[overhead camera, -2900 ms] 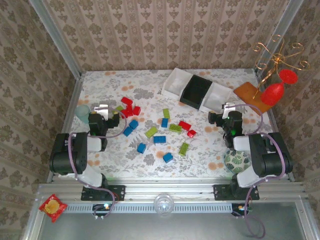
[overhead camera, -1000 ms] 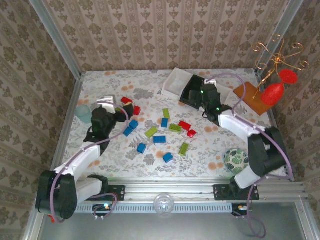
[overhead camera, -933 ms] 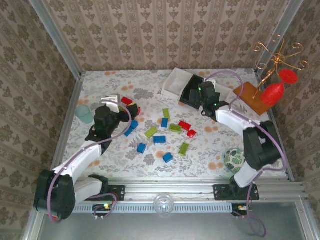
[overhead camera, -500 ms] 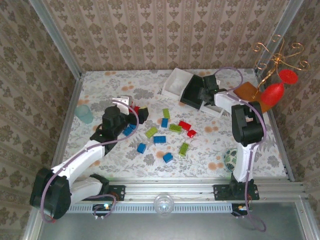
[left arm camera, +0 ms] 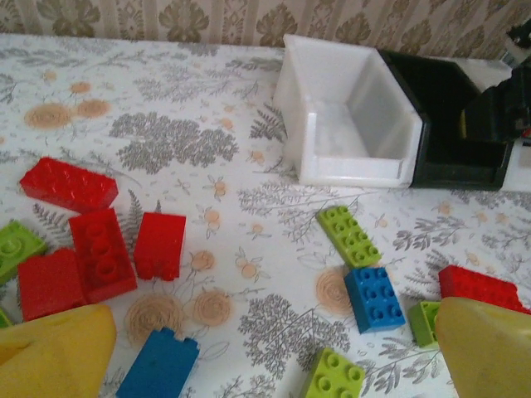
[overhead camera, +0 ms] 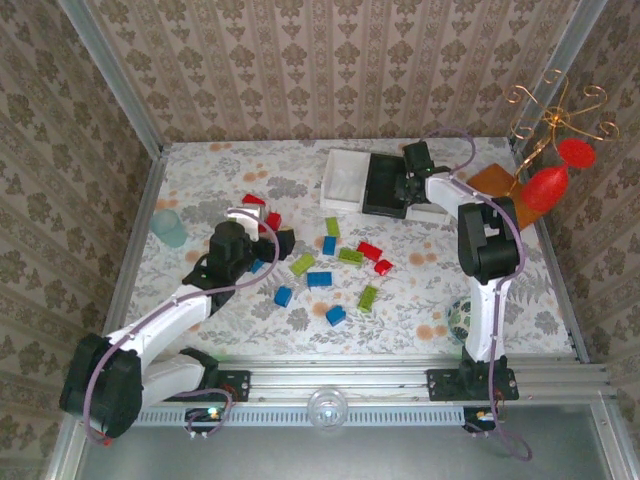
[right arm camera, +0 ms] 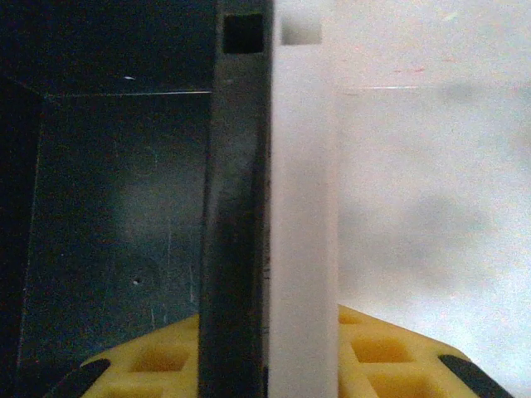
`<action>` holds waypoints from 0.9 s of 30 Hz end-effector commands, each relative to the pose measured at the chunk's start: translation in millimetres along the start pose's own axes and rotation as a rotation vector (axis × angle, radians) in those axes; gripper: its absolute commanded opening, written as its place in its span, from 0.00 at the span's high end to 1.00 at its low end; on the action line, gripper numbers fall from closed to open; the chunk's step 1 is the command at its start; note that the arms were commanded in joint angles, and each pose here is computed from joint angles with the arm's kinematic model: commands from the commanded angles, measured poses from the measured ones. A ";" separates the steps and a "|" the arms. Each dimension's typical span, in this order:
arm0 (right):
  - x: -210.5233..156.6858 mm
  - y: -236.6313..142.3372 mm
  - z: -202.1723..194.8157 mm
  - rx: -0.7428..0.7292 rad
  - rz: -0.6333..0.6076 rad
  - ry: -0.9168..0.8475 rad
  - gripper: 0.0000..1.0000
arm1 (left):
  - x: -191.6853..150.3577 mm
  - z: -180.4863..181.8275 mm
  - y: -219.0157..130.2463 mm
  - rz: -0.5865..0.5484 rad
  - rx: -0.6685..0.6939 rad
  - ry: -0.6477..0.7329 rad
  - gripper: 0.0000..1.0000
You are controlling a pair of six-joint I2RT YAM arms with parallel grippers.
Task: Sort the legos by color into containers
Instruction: Rotate the container at the top-center of the table.
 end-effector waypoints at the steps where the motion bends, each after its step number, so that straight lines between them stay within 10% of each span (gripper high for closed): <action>1: -15.6 6.4 19.9 0.087 0.103 -0.049 0.71 | -15.3 0.3 1.1 0.053 0.008 -0.020 0.00; 10: 9.5 -3.6 50.5 0.160 0.090 -0.149 0.55 | -27.2 -4.5 0.8 0.123 -0.014 -0.039 0.00; 17: 22.6 -84.9 30.5 0.128 -0.104 -0.141 0.30 | -49.3 -1.6 -7.7 0.226 0.003 -0.062 0.00; 27: -141.7 -149.7 10.9 0.101 0.016 -0.274 0.26 | -32.9 -63.6 -17.6 0.135 -0.378 -0.019 0.00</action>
Point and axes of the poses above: each hand's point on the last joint's axis, 136 mm out from that joint toward the fingers, its own y axis out along the fingers, its own z axis along the line the jaws close on, x = y × z, the point moved 1 cm from there along -y, back along the fingers, and after that the axes turned 9 degrees about y, right-handed, at the moved point
